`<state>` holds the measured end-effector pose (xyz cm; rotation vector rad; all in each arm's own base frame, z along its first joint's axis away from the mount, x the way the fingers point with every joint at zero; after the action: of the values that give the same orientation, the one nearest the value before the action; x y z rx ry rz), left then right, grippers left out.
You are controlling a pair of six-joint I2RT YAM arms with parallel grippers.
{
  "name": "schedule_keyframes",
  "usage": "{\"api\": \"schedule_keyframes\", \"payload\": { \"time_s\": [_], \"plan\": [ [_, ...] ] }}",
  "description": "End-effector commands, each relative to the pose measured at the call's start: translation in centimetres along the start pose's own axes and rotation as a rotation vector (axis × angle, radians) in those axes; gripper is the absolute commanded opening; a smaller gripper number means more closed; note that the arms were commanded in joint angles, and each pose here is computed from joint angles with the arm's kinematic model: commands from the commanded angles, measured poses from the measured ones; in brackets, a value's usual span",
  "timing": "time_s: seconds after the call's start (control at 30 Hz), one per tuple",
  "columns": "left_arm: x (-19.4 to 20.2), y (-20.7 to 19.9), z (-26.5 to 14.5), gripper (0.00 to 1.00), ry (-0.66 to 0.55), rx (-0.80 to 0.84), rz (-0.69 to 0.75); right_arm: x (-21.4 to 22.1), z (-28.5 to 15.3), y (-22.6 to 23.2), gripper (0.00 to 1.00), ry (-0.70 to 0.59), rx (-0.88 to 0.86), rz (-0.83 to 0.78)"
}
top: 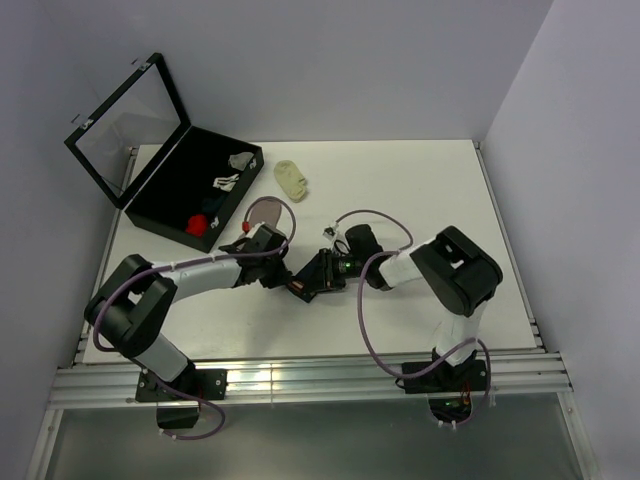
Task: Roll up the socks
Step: Roll the sock at the center of the board.
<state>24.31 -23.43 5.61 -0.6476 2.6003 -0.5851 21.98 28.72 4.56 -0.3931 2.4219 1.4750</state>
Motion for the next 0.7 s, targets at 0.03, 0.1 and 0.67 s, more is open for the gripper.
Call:
{"api": "schedule_keyframes", "payload": {
  "time_s": [0.03, 0.1, 0.67],
  "plan": [
    [0.3, 1.6, 0.2, 0.18, 0.011, -0.103, 0.043, -0.7, -1.3, -0.2, 0.35, -0.019, 0.143, -0.119],
    [0.3, 1.4, 0.3, 0.15, 0.017, -0.116, 0.055, -1.0, -1.7, 0.5, 0.38, -0.037, 0.198, -0.166],
    [0.2, 0.7, 0.6, 0.09, 0.065, -0.162, 0.141, -1.2, -0.5, 5.6, 0.47, -0.134, 0.757, -0.81]
  ]
}}
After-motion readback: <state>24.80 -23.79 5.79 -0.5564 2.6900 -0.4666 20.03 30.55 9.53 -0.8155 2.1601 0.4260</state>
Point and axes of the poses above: each gripper's point midway between its finger pads, its own z axis out along the fingers, its own y axis along the line the jaws close on, x = y × z, the point moved 4 cm from there along -z, back along the fingers, and after that the axes turned 7 degrees about -z, right-handed, at the moved point
